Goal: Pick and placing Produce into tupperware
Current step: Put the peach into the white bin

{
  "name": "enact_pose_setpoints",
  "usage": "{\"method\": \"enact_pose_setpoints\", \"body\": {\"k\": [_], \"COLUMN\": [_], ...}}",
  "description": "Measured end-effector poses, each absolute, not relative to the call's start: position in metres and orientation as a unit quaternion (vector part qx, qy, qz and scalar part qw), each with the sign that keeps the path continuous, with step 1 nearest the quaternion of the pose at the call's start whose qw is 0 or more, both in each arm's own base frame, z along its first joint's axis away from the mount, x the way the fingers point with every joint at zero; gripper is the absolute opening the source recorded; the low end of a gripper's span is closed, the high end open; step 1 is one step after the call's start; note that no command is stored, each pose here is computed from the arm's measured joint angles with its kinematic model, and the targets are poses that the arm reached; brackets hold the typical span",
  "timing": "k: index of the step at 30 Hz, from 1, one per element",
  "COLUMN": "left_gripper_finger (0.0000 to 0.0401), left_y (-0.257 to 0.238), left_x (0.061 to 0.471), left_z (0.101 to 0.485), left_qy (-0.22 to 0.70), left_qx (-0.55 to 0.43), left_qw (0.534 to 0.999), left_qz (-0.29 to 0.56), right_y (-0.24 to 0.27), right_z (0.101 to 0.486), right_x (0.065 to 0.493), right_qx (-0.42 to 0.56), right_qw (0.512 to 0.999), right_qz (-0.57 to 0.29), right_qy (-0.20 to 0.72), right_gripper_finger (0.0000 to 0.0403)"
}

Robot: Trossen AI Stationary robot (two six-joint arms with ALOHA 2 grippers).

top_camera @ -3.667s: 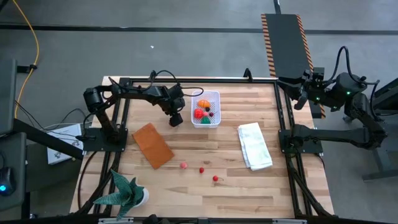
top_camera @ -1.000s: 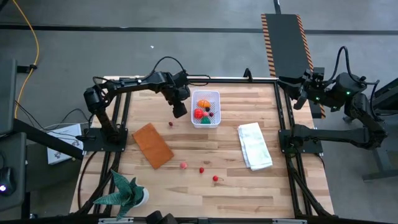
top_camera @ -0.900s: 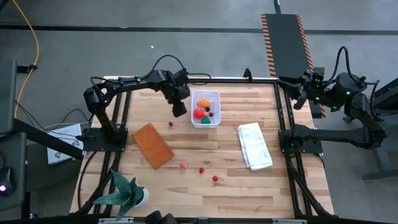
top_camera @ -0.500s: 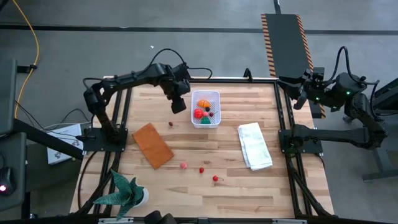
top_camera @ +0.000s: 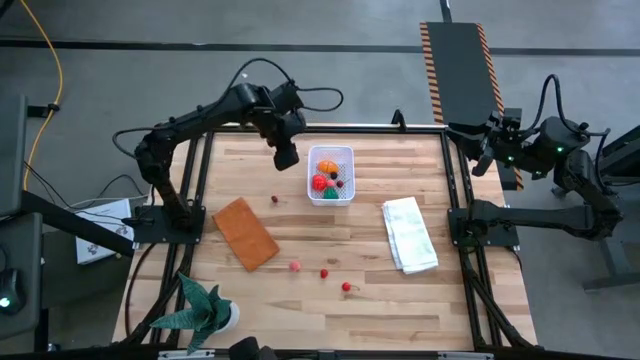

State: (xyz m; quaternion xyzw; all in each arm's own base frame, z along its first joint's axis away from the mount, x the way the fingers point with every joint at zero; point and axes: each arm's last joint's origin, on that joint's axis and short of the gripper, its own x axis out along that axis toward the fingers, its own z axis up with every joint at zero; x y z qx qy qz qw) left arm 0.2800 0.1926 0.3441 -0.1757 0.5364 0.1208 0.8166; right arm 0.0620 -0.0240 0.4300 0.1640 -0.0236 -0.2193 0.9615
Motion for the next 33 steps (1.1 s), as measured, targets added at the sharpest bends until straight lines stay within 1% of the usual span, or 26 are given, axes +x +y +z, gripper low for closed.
{"method": "enact_pose_setpoints", "body": {"k": [17,27,33], "left_gripper_finger": [0.0127,0.0127,0.0127], "left_y": [0.186,0.179,0.176], "left_x": [0.271,0.262,0.256], "left_z": [0.431,0.466,0.479], "left_qy": [0.423,0.363,0.344], "left_qx": [-0.133,-0.115,-0.107], "left_qw": [0.884,0.910,0.918], "left_qz": [0.148,0.162,0.165], "right_y": [-0.024,-0.024,-0.024], "right_z": [0.430,0.430,0.430], "right_x": [0.062,0.062,0.062], "right_qx": [0.164,0.163,0.164], "right_qw": [0.962,0.962,0.962], "right_qz": [-0.219,-0.219,-0.219], "right_qy": [-0.023,-0.024,-0.024], "right_gripper_finger": [0.0144,0.0144,0.0144]}}
